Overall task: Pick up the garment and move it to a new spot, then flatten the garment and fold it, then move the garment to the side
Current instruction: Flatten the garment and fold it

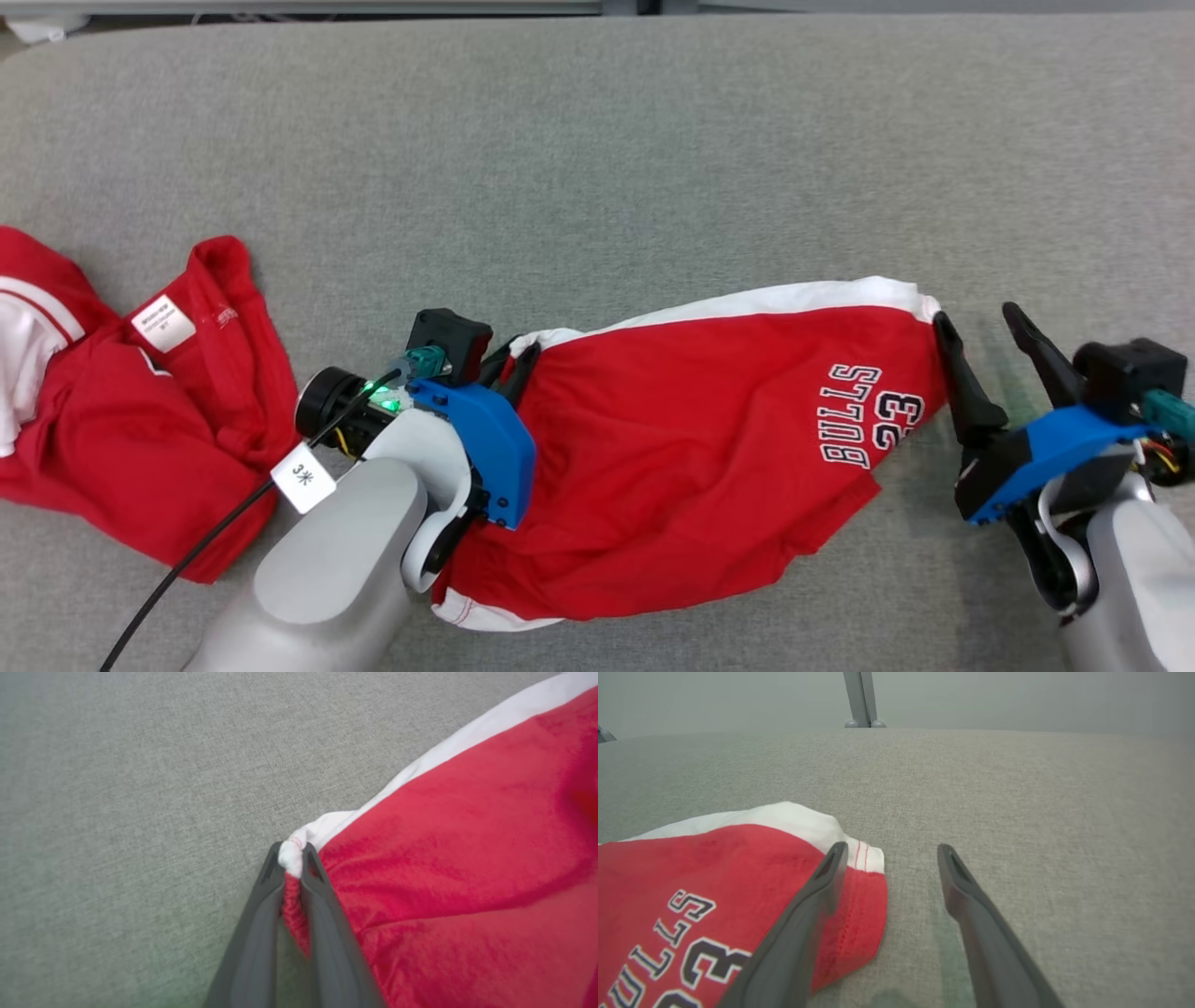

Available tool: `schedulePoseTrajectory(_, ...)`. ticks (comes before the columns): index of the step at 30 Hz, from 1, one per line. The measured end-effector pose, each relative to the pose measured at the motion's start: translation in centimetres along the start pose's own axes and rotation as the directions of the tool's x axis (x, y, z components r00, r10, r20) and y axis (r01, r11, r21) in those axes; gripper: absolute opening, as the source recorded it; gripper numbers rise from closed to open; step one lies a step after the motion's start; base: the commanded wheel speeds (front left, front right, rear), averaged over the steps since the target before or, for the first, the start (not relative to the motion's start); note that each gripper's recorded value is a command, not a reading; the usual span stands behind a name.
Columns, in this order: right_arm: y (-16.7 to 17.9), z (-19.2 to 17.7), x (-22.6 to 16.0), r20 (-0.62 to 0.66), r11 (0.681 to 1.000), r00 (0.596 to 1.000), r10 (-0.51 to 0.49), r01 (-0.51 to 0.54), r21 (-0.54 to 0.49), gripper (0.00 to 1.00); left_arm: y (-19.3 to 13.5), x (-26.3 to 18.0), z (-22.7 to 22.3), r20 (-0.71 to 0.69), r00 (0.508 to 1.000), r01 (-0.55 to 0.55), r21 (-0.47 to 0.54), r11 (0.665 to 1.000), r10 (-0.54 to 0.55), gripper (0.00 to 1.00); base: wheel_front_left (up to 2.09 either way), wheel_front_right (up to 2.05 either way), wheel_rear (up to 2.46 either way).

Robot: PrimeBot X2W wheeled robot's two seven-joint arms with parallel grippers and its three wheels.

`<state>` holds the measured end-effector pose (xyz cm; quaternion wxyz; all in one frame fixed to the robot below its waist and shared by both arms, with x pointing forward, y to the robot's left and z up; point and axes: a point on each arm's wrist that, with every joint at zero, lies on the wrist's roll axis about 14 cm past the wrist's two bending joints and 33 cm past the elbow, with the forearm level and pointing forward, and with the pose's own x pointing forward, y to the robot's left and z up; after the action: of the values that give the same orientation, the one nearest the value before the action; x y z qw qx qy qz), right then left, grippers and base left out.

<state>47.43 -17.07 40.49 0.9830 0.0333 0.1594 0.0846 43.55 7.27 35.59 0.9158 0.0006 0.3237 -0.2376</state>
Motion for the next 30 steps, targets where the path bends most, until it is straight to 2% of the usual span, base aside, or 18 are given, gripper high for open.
schedulePoseTrajectory(6, 1.5, -3.2, 2.5, -0.131, 0.996, 0.989, 0.068, -0.075, -0.045, 1.0, 0.5, 0.1, 0.2, 0.036, 0.999, -0.012, -0.023, 1.0, 0.013, 0.0, 0.0, 0.0, 0.0)
schedulePoseTrajectory(7, 1.6, -3.5, 2.7, -0.145, 0.996, 0.987, 0.072, -0.079, -0.045, 0.56, 0.6, 0.0, 0.3, 0.046, 0.999, -0.019, -0.024, 1.0, 0.02, 0.0, 0.0, 0.0, 0.0)
schedulePoseTrajectory(8, 1.7, -3.6, 2.9, -0.154, 0.995, 0.985, 0.077, -0.085, -0.045, 0.22, 0.8, -0.2, 0.4, 0.058, 0.998, -0.028, -0.024, 0.999, 0.03, 0.0, 0.0, 0.0, 0.0)
schedulePoseTrajectory(9, 1.8, -3.6, 2.9, -0.16, 0.995, 0.984, 0.081, -0.089, -0.044, 0.0, 1.0, -0.3, 0.7, 0.072, 0.997, -0.035, -0.022, 0.999, 0.037, 0.0, 0.0, 0.0, 0.0)
schedulePoseTrajectory(14, 2.0, -2.6, 2.4, -0.13, 0.994, 0.987, 0.095, -0.1, -0.035, 0.0, 1.4, -1.4, 3.0, 0.192, 0.979, -0.068, -0.036, 0.997, 0.074, 0.0, 0.0, 0.0, 0.0)
schedulePoseTrajectory(18, 1.1, 1.6, 1.9, 0.021, 0.997, 0.997, 0.074, -0.073, -0.022, 0.0, 2.1, -2.9, 6.0, 0.315, 0.942, -0.102, -0.05, 0.993, 0.113, 0.0, 0.0, 0.0, 0.0)
schedulePoseTrajectory(22, 0.7, 6.3, 0.5, 0.18, 0.998, 0.982, 0.061, -0.06, -0.013, 0.0, 2.4, -5.2, 9.7, 0.448, 0.883, -0.131, -0.048, 0.99, 0.139, 0.0, 0.0, 0.0, 0.0)
schedulePoseTrajectory(26, 0.2, 12.6, -2.0, 0.373, 0.998, 0.927, 0.052, -0.04, -0.038, 0.0, 1.7, -8.6, 14.8, 0.611, 0.782, -0.146, -0.016, 0.989, 0.125, 0.0, 0.0, 0.0, 0.0)
schedulePoseTrajectory(30, -0.2, 20.3, -6.4, 0.576, 0.995, 0.815, 0.055, 0.001, -0.097, 0.0, 0.1, -13.1, 20.3, 0.761, 0.643, -0.163, 0.036, 0.986, 0.079, 0.0, 0.0, 0.0, 0.0)
